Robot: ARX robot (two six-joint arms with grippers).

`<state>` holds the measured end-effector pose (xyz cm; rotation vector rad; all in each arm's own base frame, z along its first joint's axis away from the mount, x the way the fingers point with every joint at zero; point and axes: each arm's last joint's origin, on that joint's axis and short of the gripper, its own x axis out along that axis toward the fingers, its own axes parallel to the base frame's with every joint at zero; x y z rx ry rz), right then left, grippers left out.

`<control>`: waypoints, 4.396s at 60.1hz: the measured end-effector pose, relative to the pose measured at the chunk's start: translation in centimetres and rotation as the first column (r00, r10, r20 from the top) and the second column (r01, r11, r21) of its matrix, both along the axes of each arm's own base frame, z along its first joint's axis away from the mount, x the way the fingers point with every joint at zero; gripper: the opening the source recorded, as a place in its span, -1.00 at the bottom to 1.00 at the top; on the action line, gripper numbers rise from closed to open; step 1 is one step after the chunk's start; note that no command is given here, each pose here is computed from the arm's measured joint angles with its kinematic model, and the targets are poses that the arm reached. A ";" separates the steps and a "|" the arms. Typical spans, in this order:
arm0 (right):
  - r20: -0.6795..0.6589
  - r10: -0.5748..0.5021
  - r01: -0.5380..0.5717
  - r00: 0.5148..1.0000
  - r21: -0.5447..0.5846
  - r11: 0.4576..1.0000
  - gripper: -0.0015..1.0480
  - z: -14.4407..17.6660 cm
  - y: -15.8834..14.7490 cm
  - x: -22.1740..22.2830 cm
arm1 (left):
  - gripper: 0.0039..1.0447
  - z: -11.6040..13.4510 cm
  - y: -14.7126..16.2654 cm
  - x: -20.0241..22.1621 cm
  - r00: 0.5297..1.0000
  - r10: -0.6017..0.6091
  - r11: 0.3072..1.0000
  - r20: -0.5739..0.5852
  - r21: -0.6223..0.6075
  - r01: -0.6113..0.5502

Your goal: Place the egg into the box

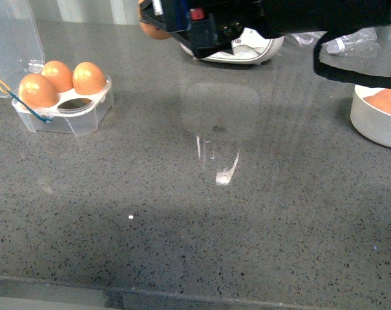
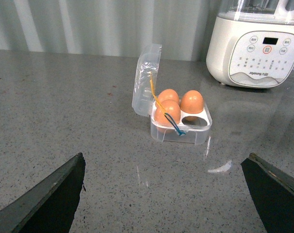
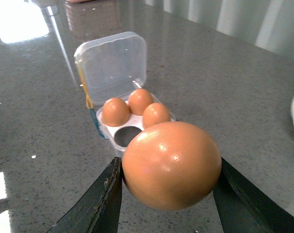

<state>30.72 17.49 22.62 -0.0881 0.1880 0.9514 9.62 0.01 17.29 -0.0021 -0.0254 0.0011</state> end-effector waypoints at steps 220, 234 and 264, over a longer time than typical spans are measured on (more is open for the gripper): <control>0.121 -0.817 0.805 0.564 0.142 0.577 -0.06 -0.7 -19.0 -14.6 | 0.87 0.0 0.0 0.0 1.000 0.000 1.000 0.000 0.000 0.000; 0.127 -0.820 0.807 0.558 0.148 0.572 -0.80 -2.5 -17.7 -16.1 | 0.87 0.0 0.0 0.0 1.000 0.000 1.000 0.000 0.000 0.000; 0.127 -0.815 0.802 0.565 0.148 0.579 -0.94 -4.7 -17.5 -18.3 | 0.87 0.0 0.0 0.0 1.000 0.000 1.000 0.000 0.000 0.000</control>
